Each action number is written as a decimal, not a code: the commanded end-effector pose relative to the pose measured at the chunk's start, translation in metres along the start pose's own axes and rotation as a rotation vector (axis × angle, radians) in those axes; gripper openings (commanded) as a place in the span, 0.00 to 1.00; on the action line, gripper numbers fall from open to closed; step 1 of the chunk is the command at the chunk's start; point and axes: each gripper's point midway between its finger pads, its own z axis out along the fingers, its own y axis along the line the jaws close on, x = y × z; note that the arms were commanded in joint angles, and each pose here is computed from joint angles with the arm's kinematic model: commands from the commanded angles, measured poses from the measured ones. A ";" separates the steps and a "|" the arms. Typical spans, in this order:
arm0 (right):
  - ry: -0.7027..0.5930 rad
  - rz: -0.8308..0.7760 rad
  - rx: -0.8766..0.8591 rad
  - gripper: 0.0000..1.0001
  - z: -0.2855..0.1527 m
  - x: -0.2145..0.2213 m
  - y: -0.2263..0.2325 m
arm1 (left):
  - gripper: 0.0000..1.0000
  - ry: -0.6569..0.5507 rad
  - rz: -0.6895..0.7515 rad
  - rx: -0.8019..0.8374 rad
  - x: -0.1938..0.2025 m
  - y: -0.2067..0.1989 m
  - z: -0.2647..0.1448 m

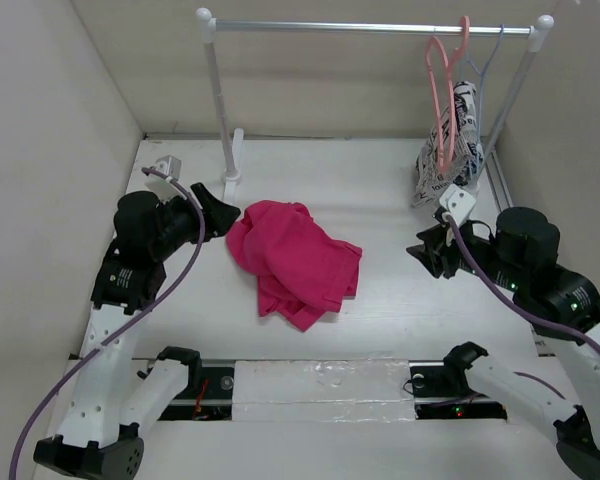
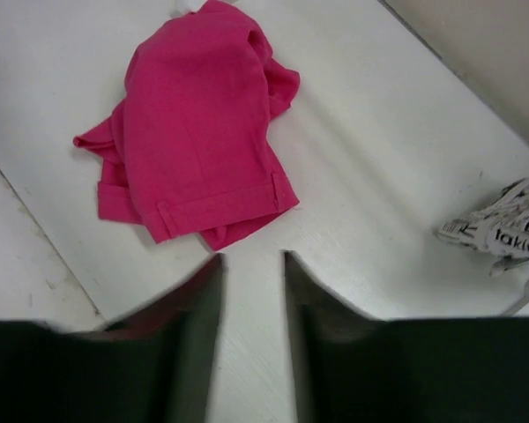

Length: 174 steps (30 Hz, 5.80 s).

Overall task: Place the trousers on the hanger
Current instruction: Flatten out the trousers at the center of the board.

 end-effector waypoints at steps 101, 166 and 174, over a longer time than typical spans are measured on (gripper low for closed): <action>0.146 0.054 0.077 0.00 0.038 0.003 -0.021 | 0.00 0.199 -0.141 -0.474 0.203 0.080 0.066; 0.430 0.649 0.722 0.00 0.014 0.233 -0.099 | 0.00 0.206 -0.478 -0.507 0.156 0.171 0.096; 0.450 0.615 1.018 0.00 -0.061 0.210 -0.157 | 0.00 -0.005 -0.385 -0.565 0.068 0.165 0.102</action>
